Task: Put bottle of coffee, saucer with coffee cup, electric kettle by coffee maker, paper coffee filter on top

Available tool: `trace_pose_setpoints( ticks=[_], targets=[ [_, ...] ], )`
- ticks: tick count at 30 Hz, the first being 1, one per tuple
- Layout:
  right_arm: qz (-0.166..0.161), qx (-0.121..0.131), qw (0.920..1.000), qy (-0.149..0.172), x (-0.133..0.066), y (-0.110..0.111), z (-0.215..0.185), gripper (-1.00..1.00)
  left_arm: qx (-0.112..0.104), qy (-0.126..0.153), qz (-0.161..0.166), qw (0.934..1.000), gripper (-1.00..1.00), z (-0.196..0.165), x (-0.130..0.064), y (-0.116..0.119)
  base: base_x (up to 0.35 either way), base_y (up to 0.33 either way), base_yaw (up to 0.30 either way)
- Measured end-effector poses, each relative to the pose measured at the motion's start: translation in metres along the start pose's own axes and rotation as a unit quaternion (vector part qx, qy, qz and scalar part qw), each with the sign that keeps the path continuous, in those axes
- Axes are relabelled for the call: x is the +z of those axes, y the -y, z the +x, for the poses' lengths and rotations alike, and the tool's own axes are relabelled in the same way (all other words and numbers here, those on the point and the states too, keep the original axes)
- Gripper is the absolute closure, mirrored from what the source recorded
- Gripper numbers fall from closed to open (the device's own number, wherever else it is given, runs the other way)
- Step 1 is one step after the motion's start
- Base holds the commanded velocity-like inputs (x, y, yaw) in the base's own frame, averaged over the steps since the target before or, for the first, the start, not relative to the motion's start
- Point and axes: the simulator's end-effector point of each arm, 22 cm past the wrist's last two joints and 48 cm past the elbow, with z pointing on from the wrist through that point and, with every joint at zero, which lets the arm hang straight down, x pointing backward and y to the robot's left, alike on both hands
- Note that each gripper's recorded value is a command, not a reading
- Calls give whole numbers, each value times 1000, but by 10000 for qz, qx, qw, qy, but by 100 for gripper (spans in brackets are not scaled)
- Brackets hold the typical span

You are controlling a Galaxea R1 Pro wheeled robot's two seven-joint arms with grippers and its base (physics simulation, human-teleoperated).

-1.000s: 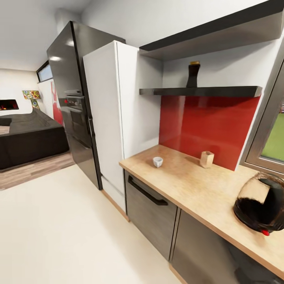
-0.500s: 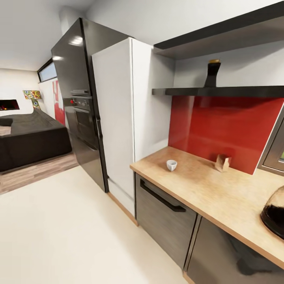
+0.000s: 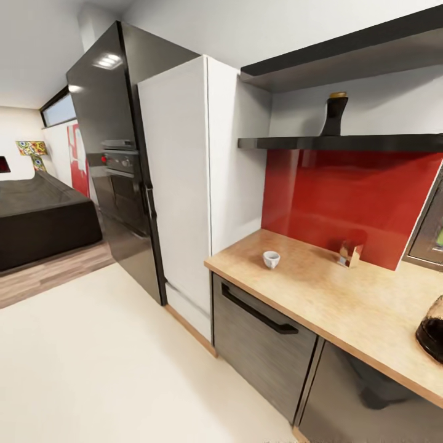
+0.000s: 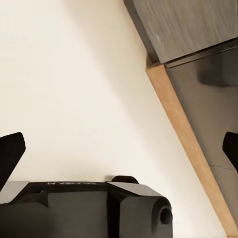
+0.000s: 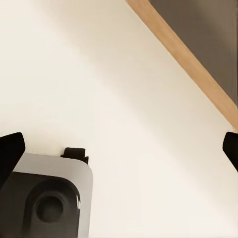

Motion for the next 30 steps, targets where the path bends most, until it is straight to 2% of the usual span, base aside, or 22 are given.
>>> trace_pose_setpoints(
  ticks=[19,24,30],
  targets=[
    [-4,-1,10000,-1,0,0,0,-100,0,0,-7,10000,-100,0,0,0,2,3,-246],
    [-2,-1,10000,0,0,0,0,-100,0,1,-6,10000,-100,0,0,0,31,29,-103],
    [6,-3,10000,0,0,1,0,-100,0,2,-5,10000,-100,0,0,0,200,178,-16]
  ],
)
